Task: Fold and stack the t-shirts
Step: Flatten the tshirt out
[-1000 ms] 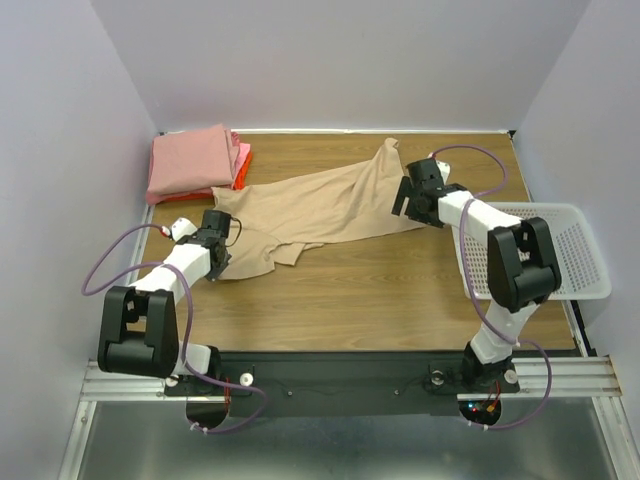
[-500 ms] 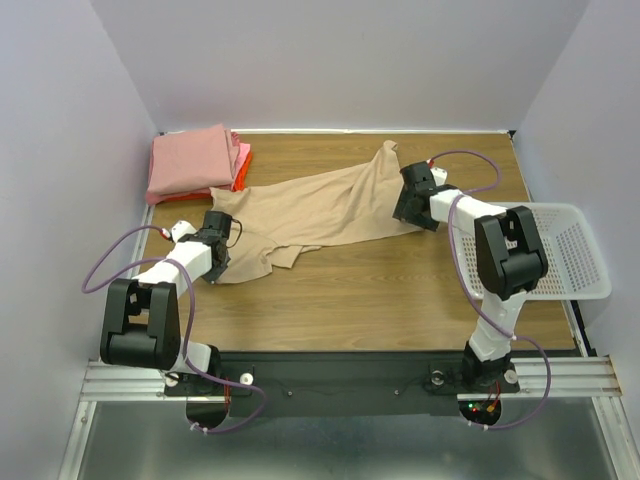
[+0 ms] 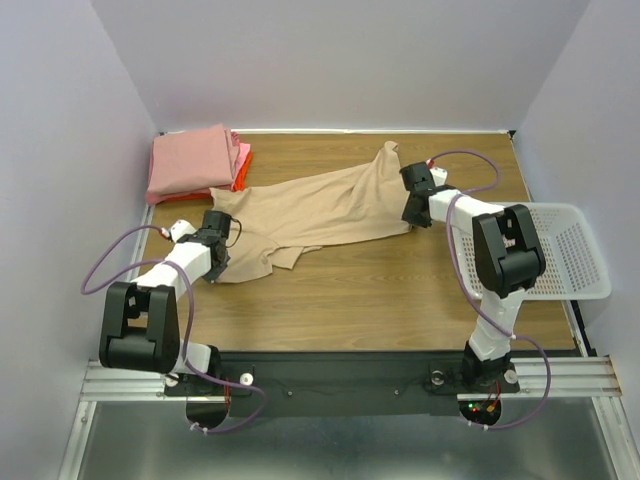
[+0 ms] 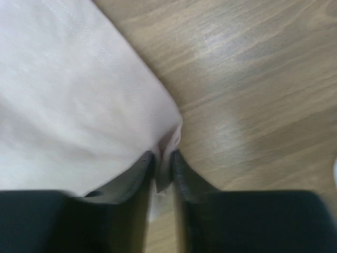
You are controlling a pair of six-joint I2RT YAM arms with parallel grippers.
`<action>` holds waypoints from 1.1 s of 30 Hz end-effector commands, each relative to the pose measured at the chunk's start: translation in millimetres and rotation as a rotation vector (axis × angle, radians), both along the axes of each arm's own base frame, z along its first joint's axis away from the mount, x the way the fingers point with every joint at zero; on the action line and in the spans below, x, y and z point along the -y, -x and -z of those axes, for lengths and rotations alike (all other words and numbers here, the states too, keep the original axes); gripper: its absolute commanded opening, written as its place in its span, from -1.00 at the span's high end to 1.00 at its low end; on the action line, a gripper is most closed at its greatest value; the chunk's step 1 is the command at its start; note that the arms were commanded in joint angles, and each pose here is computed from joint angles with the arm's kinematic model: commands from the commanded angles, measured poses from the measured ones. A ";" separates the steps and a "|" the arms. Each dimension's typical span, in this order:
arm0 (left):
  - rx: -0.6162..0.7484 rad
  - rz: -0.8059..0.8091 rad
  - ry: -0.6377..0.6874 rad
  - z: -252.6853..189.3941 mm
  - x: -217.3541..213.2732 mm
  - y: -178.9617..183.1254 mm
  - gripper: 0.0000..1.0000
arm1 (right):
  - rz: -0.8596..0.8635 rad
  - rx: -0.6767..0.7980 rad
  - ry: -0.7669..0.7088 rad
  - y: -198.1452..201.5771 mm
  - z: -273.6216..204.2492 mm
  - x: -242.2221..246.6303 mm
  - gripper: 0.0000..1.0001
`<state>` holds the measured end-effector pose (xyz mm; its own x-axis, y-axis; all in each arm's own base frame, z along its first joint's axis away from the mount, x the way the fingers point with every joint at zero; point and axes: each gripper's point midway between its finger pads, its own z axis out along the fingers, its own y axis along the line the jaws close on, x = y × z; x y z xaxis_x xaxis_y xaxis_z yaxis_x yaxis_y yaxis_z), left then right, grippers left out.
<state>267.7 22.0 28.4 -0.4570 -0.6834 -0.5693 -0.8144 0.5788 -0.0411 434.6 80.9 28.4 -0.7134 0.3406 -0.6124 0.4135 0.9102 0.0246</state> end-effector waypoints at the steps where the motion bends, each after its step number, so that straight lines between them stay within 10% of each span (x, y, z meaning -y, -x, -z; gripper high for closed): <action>1: 0.056 -0.005 -0.014 -23.4 -3.7 -5.0 1.00 | 0.006 -0.034 -0.006 6.0 15.2 0.4 0.72; 4: 0.123 0.020 -0.001 -48.9 -0.1 -15.6 1.00 | -0.025 0.017 -0.020 -1.2 -10.4 -3.5 0.99; 14: 0.688 0.165 0.090 -253.9 19.5 -27.0 1.00 | -0.106 0.531 -0.087 12.4 -244.8 3.5 0.99; 24: 1.221 0.309 0.054 -499.5 19.4 76.1 1.00 | -0.228 0.965 -0.227 129.6 -452.1 14.7 0.99; 33: 1.532 0.402 -0.064 -622.1 11.3 192.7 1.00 | -0.383 1.173 -0.346 240.5 -543.5 15.9 0.99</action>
<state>93.5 9.1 633.3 0.3792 -0.6763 -0.6315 0.1611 0.7203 -0.6747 231.1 62.5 556.5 0.1078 0.4994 -0.8597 -0.2237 0.8547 0.4685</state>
